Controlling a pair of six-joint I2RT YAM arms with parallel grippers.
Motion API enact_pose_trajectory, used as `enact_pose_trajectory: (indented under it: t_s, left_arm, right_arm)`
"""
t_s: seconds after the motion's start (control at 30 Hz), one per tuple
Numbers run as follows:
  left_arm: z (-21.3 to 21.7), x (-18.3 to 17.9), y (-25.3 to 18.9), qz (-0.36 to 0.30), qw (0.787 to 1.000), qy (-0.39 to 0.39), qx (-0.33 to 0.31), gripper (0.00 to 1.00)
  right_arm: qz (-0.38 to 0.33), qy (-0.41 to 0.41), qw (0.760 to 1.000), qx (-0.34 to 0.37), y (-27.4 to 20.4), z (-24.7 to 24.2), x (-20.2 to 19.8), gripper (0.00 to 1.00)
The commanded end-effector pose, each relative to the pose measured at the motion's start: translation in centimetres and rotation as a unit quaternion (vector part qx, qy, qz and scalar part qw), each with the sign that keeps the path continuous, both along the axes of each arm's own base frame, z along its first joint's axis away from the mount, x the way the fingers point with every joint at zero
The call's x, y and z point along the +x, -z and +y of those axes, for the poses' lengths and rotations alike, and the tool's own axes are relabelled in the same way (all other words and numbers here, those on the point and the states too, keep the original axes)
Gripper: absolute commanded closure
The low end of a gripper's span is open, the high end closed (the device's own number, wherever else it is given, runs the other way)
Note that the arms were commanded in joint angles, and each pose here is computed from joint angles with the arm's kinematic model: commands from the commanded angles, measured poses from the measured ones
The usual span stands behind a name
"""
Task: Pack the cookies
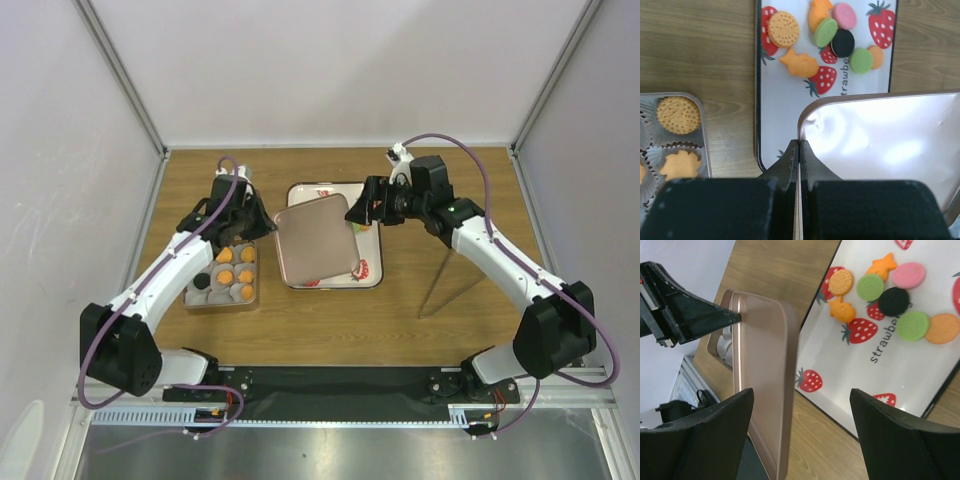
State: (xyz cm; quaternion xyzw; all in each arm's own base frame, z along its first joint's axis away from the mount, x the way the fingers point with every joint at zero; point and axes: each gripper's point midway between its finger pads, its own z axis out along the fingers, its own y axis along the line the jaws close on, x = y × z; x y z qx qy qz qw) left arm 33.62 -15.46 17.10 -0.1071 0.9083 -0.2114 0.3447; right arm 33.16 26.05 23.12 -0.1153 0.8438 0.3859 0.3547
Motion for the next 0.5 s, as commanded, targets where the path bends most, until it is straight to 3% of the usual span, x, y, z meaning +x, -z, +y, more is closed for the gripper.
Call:
enact_pose_trajectory:
  t_s: [0.0,0.23,0.47]
  left_arm:
    - [-1.5,-0.3,-2.1,-0.047,0.998,0.036,-0.018,1.00]
    - [-2.4,-1.1,-2.2,-0.062,0.996,0.052,-0.037,1.00]
    - [-3.0,-1.2,-3.3,-0.080,0.994,0.060,-0.052,0.98]
  right_arm:
    - [-0.021,-0.029,0.999,0.010,-1.7,1.9,-0.5,0.16]
    - [0.001,-0.051,0.998,0.029,-1.2,4.8,-1.7,0.23]
    - [0.015,-0.043,0.998,0.036,-0.8,5.3,-1.6,0.43]
